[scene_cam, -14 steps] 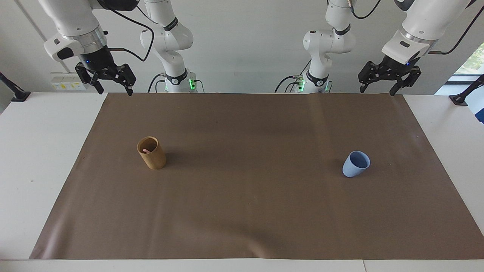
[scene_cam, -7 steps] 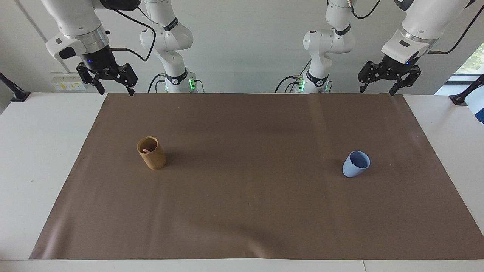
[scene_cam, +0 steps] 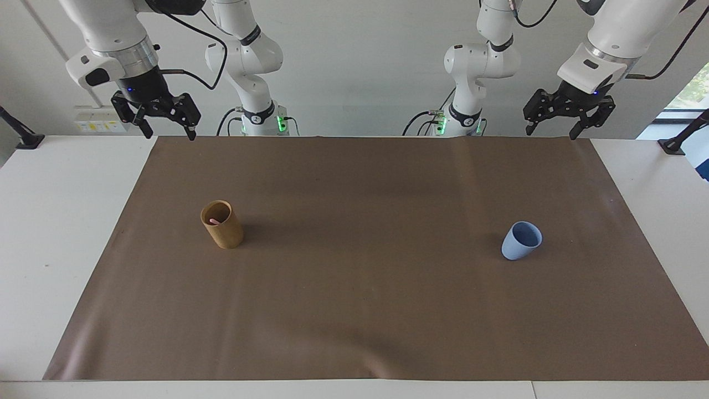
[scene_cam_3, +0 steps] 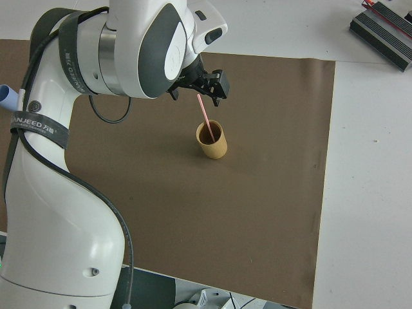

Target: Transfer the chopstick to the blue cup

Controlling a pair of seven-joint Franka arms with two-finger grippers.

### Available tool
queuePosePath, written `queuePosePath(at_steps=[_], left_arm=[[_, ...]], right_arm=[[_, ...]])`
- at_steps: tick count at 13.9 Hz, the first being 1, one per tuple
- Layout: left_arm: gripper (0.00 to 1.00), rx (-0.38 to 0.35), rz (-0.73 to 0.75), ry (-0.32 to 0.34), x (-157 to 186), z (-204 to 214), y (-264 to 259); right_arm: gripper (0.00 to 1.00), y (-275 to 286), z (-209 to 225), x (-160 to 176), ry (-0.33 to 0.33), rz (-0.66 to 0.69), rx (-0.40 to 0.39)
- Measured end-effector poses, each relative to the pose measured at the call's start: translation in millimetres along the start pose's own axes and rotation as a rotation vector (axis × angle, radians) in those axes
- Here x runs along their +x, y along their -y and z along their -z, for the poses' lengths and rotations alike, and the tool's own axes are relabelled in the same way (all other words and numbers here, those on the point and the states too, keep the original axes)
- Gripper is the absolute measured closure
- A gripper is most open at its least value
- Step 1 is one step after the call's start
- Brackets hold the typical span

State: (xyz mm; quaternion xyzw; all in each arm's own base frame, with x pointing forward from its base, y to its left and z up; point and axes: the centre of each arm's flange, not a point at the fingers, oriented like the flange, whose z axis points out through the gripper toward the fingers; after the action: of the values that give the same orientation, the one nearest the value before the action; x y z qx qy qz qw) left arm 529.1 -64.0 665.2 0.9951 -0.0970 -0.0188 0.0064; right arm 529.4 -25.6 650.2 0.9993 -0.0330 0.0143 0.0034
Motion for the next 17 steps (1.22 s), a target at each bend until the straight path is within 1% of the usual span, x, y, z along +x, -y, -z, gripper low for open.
queuePosePath(at_steps=[17], left_arm=[[0.00,0.000,-0.010,0.000,-0.8,0.7,-3.5]], right_arm=[[0.00,0.0,0.0,0.0,0.000,0.000,0.000]])
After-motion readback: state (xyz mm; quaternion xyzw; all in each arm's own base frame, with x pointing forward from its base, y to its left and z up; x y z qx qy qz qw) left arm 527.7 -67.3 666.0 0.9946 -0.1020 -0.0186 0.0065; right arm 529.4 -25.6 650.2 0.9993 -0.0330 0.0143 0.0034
